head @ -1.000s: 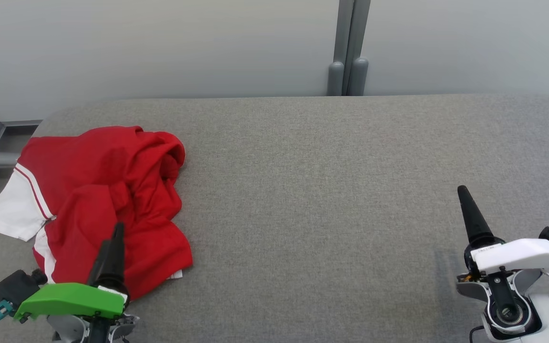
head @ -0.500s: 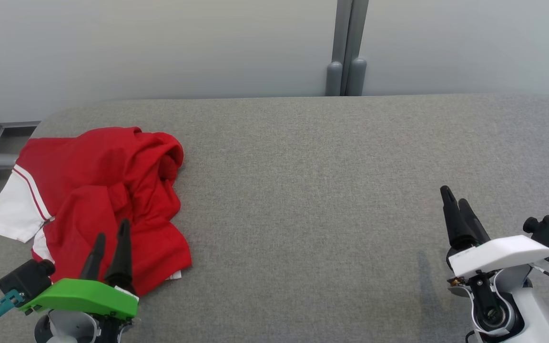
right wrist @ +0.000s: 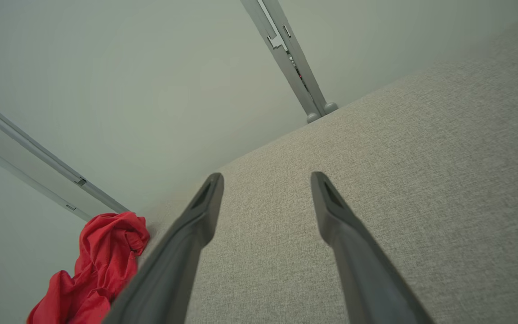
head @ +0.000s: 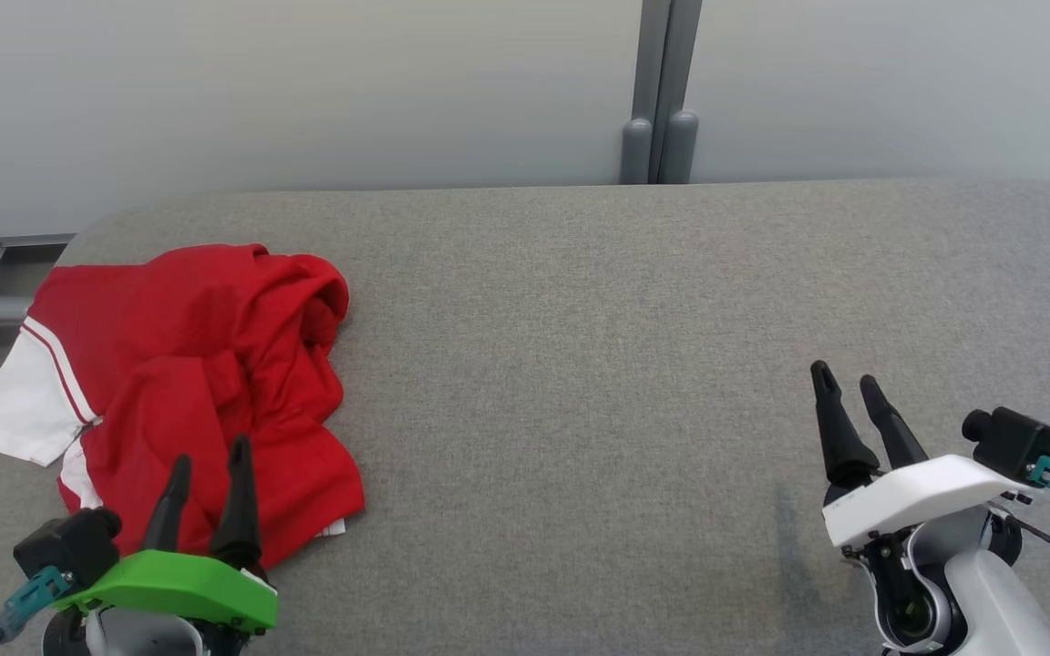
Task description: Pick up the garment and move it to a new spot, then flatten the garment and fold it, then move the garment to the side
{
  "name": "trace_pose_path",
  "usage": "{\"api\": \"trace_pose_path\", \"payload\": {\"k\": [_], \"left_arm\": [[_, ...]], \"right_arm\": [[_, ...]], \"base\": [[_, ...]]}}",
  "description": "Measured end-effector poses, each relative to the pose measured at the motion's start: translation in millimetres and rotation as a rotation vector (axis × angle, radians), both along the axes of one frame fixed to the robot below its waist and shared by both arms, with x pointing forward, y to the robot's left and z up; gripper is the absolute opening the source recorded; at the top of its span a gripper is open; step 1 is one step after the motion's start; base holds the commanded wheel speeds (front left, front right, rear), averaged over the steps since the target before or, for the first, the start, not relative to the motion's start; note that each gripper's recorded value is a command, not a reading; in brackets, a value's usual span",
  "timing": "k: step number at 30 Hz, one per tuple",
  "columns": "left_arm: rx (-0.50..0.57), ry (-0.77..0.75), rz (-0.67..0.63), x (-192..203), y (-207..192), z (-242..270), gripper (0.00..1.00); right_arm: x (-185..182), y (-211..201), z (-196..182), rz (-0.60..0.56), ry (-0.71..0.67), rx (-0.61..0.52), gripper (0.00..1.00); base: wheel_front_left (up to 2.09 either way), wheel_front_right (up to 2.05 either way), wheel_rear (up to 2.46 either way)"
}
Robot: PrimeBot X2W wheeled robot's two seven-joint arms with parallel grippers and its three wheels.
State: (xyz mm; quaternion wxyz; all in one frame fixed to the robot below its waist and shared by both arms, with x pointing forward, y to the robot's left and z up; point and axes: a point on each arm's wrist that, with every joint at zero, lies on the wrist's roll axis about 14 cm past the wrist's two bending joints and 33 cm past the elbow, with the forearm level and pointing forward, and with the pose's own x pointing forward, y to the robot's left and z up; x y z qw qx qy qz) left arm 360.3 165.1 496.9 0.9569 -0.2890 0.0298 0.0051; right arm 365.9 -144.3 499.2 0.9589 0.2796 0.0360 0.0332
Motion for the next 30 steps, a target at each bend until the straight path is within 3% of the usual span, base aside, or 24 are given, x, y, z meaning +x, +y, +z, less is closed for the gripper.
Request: {"api": "trace_pose_path", "payload": {"k": [30], "left_arm": [[0.406,-0.116,-0.037,-8.3,-19.8,13.5,1.00]], "right_arm": [[-12.1,20.8,10.7,0.057,-0.141,-0.408,1.00]], "base": [[0.00,0.00,0.00]]}}
